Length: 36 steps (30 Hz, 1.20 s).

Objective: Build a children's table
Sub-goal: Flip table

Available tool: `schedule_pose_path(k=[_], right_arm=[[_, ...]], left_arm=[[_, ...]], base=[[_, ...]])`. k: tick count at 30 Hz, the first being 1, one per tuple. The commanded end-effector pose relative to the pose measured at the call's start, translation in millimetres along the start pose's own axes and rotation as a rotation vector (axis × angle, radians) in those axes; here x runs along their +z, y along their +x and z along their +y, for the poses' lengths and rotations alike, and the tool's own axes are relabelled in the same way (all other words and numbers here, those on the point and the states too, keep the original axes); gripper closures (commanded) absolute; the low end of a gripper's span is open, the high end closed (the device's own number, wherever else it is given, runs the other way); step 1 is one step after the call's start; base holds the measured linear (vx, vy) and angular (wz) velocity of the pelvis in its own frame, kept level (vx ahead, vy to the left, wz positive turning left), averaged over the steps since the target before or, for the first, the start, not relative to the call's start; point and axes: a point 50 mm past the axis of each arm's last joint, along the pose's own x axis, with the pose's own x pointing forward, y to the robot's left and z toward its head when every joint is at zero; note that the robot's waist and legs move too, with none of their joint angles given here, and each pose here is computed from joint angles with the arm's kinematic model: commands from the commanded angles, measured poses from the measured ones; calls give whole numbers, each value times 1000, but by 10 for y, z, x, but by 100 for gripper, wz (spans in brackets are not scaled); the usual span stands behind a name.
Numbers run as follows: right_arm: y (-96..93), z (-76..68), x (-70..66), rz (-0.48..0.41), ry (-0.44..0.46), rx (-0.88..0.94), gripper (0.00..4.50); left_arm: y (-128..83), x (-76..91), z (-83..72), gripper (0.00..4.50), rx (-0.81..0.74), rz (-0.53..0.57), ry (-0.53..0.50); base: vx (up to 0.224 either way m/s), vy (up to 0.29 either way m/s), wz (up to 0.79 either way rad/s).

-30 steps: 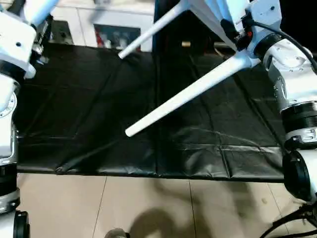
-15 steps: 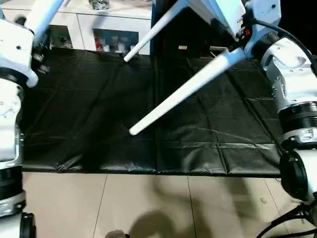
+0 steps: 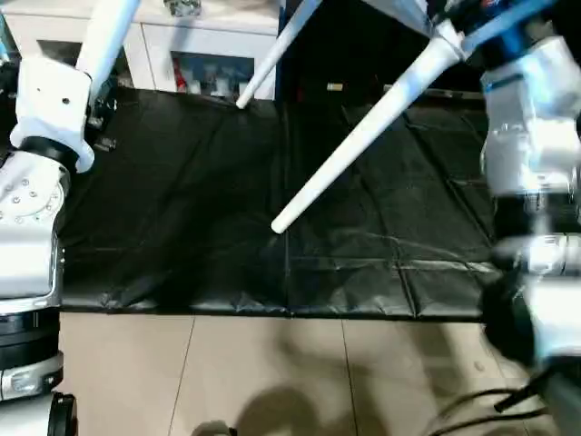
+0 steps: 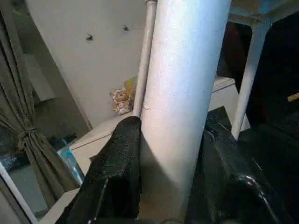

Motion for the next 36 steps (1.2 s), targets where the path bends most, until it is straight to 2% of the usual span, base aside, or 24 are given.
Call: schedule_pose_path(k=[1,3,5,6,7,8,9,11,13,15,16,17,22,23,26,30,36], right_arm=[[-109,109,-198,86,78,26,37],[-369,237,-510,196,179,-50,37],[-558,310,-681,274,245,-107,37],[-588,323,-700,287,258,-114,37],[-740,362,-798,339,300,-163,37],[-740,362,-798,339,300,-163,37],[-882,390,-871,386,322,-206,37],[-991,433,-920,429,357,-218,37],[-1017,437,-932,443,358,-224,37],[-1145,410,-1035,553,335,-293,37],[-1145,410,-1035,553,335,-293,37],[-1194,336,-1091,595,335,-364,37],[-1171,238,-1140,622,320,-404,37],[-1119,186,-1161,600,354,-420,37],[-1071,135,-1182,587,363,-440,37],[-856,80,-1174,435,433,-370,37],[-675,76,-1149,349,473,-249,37]], left_arm=[[35,-13,-108,290,-61,11,-20],[43,-6,-113,291,-64,10,-19],[47,-6,-114,291,-67,11,-19],[48,-6,-114,291,-68,11,-19],[51,-8,-116,291,-71,14,-17],[51,-8,-116,291,-71,14,-17],[55,-11,-116,291,-74,16,-15],[56,-19,-108,291,-75,19,-12],[56,-20,-107,291,-75,20,-11],[55,-28,-104,291,-77,23,-10],[55,-28,-104,291,-77,23,-10],[48,-31,-101,291,-76,24,-9],[27,-44,-86,291,-73,26,-7],[10,-48,-72,291,-72,27,-7],[1,-51,-61,291,-71,27,-6],[-10,-65,-59,291,-82,29,-10],[-8,-118,-160,293,-127,40,-42]], base=[[0,0,0],[0,0,0],[0,0,0],[0,0,0],[0,0,0],[0,0,0],[0,0,0],[0,0,0],[0,0,0],[0,0,0],[0,0,0],[0,0,0],[0,0,0],[0,0,0],[0,0,0],[0,0,0],[0,0,0]])
